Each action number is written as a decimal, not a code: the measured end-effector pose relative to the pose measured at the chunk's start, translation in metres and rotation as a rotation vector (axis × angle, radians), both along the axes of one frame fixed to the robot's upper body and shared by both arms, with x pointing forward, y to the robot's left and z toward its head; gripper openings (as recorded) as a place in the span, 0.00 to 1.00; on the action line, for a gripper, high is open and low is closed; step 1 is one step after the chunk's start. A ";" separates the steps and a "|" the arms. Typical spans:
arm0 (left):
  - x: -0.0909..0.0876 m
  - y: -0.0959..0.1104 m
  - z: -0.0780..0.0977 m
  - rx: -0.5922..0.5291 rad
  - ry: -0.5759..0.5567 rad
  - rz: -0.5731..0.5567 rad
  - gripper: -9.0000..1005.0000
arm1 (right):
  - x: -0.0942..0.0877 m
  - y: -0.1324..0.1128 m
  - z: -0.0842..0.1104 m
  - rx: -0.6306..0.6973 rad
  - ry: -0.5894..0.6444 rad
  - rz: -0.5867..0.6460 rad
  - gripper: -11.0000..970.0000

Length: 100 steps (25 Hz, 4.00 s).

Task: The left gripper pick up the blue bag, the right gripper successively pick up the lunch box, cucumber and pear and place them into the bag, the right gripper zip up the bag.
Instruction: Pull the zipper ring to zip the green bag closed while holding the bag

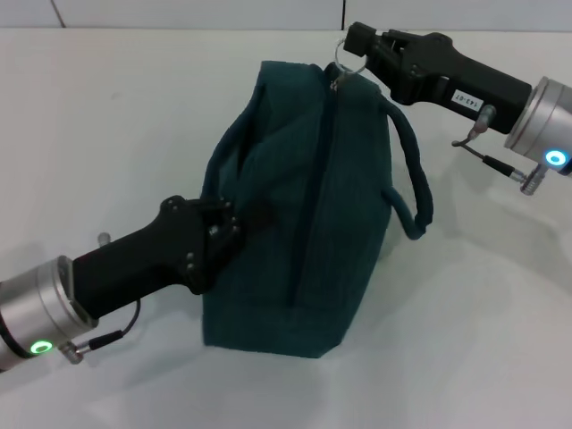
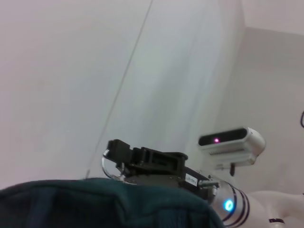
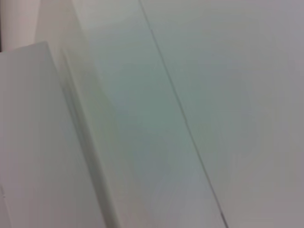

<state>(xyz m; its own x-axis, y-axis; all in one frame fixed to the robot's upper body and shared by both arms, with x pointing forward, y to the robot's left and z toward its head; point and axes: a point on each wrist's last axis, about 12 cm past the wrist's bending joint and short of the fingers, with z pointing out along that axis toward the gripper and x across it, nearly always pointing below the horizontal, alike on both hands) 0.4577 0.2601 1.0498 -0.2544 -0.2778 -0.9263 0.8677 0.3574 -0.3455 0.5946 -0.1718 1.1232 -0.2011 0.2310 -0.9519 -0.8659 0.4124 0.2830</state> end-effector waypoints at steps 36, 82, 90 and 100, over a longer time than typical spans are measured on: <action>0.018 0.032 0.007 -0.055 -0.034 0.311 0.28 | 0.011 -0.011 -0.002 0.003 0.005 -0.110 0.08; 0.086 -0.091 0.206 0.784 0.239 0.000 0.88 | 0.011 -0.016 -0.001 0.030 -0.006 -0.132 0.09; 0.086 -0.097 0.194 0.847 0.215 0.066 0.88 | 0.009 -0.016 -0.002 0.036 -0.006 -0.124 0.09; 0.086 -0.101 0.187 0.906 0.170 0.103 0.88 | 0.008 -0.017 -0.001 0.039 -0.010 -0.118 0.09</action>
<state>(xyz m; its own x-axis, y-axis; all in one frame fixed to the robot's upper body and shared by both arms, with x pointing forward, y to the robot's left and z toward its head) 0.5437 0.1592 1.2365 -0.4211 0.5049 -0.7535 0.7799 0.6257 -0.0165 0.6021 -0.1889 1.1217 -0.1610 0.2898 -0.9435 -0.8148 0.5005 0.2927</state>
